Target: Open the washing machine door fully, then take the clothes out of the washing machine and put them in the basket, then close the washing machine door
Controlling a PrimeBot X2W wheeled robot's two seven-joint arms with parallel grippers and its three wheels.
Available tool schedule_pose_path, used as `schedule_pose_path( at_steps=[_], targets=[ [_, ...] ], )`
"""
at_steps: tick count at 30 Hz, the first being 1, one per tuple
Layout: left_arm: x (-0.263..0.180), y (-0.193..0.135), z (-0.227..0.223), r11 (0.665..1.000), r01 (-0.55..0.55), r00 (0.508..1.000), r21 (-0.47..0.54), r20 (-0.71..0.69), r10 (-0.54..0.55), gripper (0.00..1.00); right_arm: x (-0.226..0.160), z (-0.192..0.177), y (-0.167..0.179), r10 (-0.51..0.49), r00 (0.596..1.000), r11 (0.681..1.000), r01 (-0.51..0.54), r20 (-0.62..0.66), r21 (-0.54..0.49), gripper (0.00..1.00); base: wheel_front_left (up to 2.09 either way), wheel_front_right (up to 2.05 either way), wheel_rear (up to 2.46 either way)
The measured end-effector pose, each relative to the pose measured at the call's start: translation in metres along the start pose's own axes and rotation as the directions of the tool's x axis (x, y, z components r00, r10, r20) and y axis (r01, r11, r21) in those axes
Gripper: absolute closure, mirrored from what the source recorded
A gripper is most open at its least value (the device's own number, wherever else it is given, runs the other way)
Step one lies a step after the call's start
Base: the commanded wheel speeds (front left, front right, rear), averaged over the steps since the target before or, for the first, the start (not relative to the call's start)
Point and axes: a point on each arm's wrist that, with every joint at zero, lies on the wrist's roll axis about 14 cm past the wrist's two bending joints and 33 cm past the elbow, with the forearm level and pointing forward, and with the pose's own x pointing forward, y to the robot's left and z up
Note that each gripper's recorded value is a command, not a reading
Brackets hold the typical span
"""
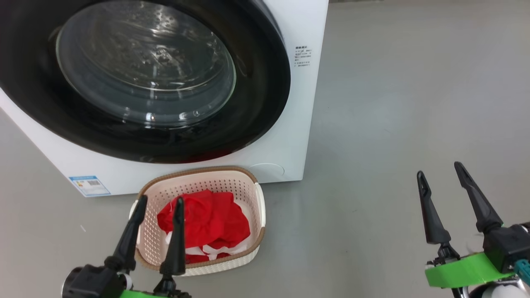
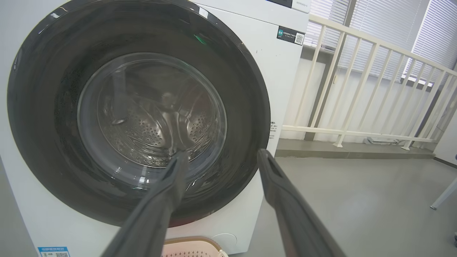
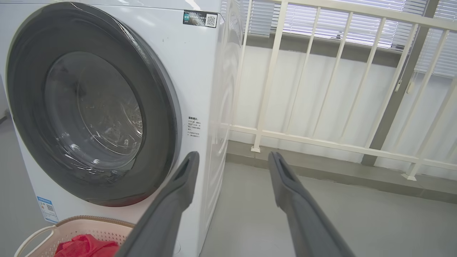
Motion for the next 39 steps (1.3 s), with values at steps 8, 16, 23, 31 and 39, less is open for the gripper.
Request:
schedule_pose_path(
  at_steps=[8, 16, 23, 31, 39],
  targets=[
    [-0.013, 0.009, 0.001, 0.999, -0.029, 1.000, 0.025, -0.006, 0.029, 0.00, -0.019, 0.002, -0.007, -0.030, 1.000, 0.999, 0.030, -0.005, 0.020, 0.00, 0.00, 0.00, 0.00],
    [-0.029, 0.013, 0.003, 0.997, -0.046, 0.999, 0.056, -0.013, 0.046, 0.00, -0.036, 0.007, -0.012, -0.050, 0.999, 0.998, 0.050, 0.001, 0.024, 0.00, 0.00, 0.00, 0.00],
    [-0.033, 0.015, 0.007, 0.997, -0.053, 0.999, 0.064, -0.003, 0.053, 0.00, -0.036, 0.014, -0.008, -0.039, 0.999, 0.999, 0.038, 0.024, 0.033, 0.00, 0.00, 0.00, 0.00],
    [-0.040, 0.017, 0.005, 0.996, -0.056, 0.998, 0.065, -0.013, 0.057, 0.00, -0.039, 0.012, -0.006, -0.033, 0.999, 0.999, 0.033, 0.018, 0.035, 0.00, 0.00, 0.00, 0.00],
    [-0.040, 0.017, 0.005, 0.996, -0.054, 0.998, 0.071, -0.015, 0.056, 0.00, -0.043, 0.008, -0.005, -0.034, 0.999, 0.999, 0.034, 0.003, 0.040, 0.02, 0.00, 0.00, 0.00]
  ],
)
